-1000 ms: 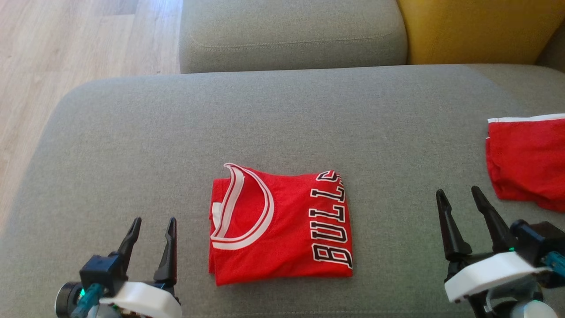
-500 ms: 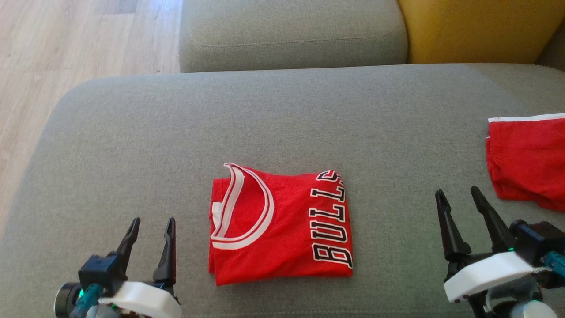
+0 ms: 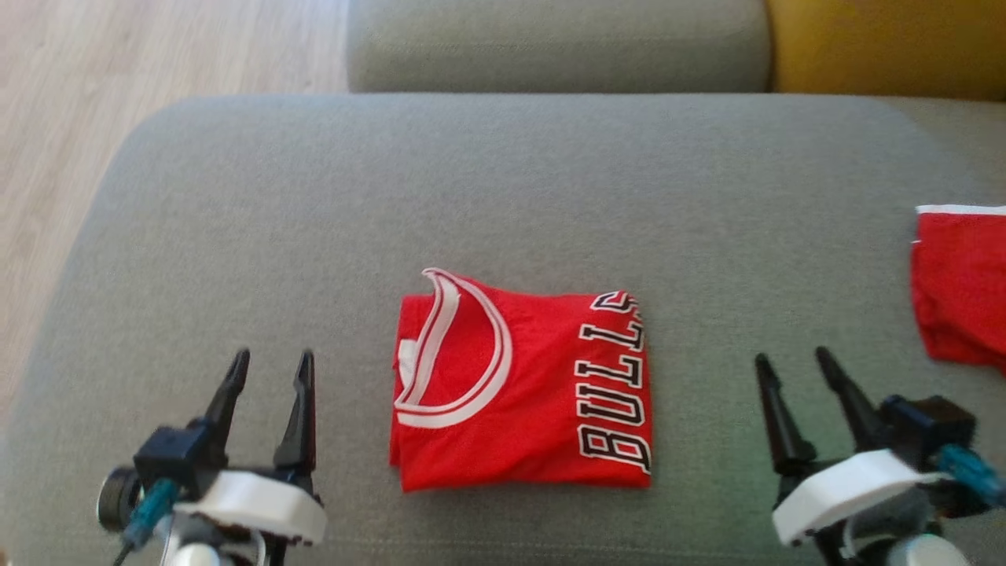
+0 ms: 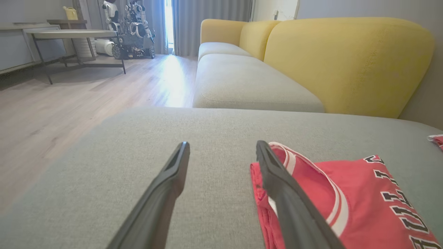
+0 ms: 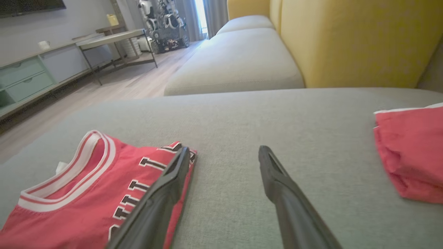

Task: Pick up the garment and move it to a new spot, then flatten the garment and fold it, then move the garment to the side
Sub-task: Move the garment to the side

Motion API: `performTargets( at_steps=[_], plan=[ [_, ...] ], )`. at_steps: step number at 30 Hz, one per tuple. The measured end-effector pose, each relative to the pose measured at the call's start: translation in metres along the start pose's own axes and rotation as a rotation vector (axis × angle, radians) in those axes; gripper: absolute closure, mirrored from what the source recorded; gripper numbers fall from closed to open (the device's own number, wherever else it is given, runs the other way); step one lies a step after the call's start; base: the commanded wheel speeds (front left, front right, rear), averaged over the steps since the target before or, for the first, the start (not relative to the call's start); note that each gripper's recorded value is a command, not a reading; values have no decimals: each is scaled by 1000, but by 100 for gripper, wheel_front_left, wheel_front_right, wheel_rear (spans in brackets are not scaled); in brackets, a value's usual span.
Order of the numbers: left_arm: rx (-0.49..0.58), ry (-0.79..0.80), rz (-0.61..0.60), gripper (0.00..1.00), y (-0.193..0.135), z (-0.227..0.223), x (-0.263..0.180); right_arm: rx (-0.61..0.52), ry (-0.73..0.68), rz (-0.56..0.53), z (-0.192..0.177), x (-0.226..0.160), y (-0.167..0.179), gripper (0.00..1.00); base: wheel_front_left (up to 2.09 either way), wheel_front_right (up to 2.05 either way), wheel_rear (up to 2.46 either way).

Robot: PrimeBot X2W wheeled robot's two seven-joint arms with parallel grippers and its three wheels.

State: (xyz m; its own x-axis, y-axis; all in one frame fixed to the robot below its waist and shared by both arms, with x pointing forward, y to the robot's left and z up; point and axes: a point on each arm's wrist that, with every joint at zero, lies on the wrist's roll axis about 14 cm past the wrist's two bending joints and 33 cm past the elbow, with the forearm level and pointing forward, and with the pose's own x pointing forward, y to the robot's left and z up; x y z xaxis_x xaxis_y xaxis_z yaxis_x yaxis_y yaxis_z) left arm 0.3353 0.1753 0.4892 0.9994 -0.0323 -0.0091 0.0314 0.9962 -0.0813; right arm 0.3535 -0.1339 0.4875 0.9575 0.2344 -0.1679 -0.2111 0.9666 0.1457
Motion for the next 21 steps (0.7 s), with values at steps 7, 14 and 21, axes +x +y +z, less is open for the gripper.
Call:
performTargets(
  at_steps=[7, 14, 21],
  plan=[
    [-2, -57, 35, 0, 10, 14, 17, 3, 168, 140, -48, 42, 40, 0, 0, 0, 0],
    [-5, -68, 84, 0, 26, 17, 20, 0, 382, 200, -111, 57, 58, 0, 0, 0, 0],
    [8, -58, 102, 0, 33, 14, 21, 0, 456, 248, -131, 70, 74, 45, 0, 0, 0]
  ],
)
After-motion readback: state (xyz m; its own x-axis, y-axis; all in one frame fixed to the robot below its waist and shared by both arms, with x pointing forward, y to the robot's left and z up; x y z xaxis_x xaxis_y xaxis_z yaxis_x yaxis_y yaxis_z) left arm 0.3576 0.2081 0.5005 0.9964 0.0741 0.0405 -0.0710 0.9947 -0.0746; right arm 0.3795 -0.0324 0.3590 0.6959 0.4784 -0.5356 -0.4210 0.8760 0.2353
